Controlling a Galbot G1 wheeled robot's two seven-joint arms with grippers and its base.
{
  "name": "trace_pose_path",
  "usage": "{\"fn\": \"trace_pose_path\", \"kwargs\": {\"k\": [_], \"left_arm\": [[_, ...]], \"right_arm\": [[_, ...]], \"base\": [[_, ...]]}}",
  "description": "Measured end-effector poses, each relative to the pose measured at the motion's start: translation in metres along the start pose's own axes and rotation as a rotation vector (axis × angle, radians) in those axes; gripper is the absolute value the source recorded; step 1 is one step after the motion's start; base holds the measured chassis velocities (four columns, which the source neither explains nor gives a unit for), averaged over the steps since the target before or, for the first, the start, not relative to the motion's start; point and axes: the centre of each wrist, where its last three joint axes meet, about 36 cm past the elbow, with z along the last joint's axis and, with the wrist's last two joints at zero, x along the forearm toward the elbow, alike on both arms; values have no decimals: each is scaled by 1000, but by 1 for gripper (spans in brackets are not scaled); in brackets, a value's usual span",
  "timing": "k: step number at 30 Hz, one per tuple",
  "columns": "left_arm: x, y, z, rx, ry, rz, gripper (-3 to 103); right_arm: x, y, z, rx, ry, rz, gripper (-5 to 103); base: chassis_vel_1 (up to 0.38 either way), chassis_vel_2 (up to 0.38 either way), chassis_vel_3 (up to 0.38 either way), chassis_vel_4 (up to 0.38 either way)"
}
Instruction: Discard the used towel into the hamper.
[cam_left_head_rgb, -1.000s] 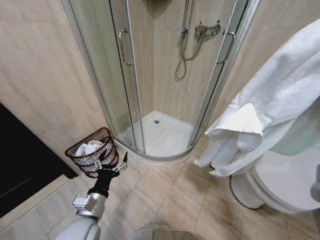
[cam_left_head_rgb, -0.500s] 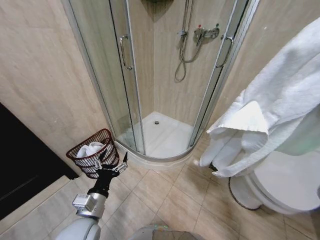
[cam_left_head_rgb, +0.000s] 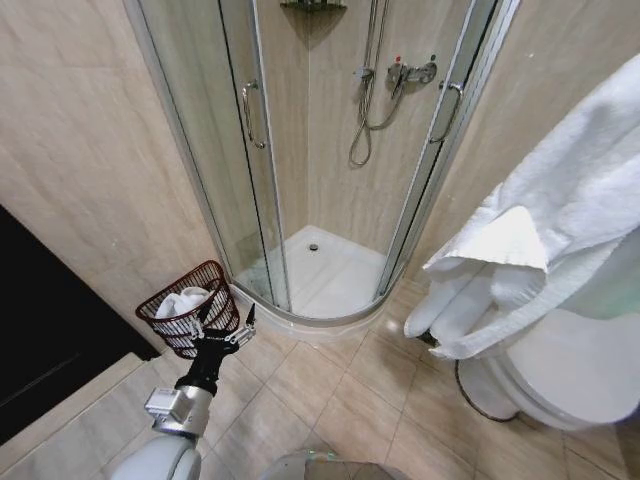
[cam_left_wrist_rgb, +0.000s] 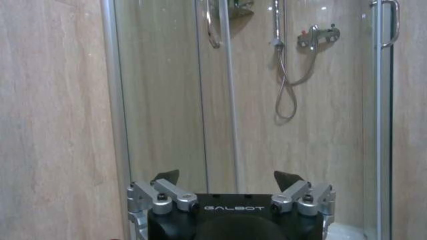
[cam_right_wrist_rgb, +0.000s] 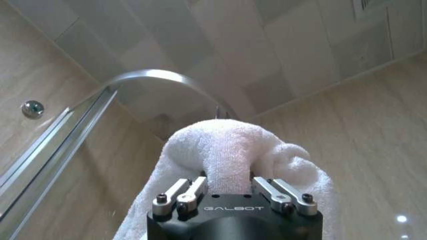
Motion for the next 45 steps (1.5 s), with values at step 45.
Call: {"fn": "trace_pose_path", "kwargs": {"k": [45], "left_arm": [[0, 0, 0, 0, 0, 0, 93]], "right_arm": [[0, 2, 3, 3, -12, -9, 20]], "base": [[0, 0, 0, 0]]}}
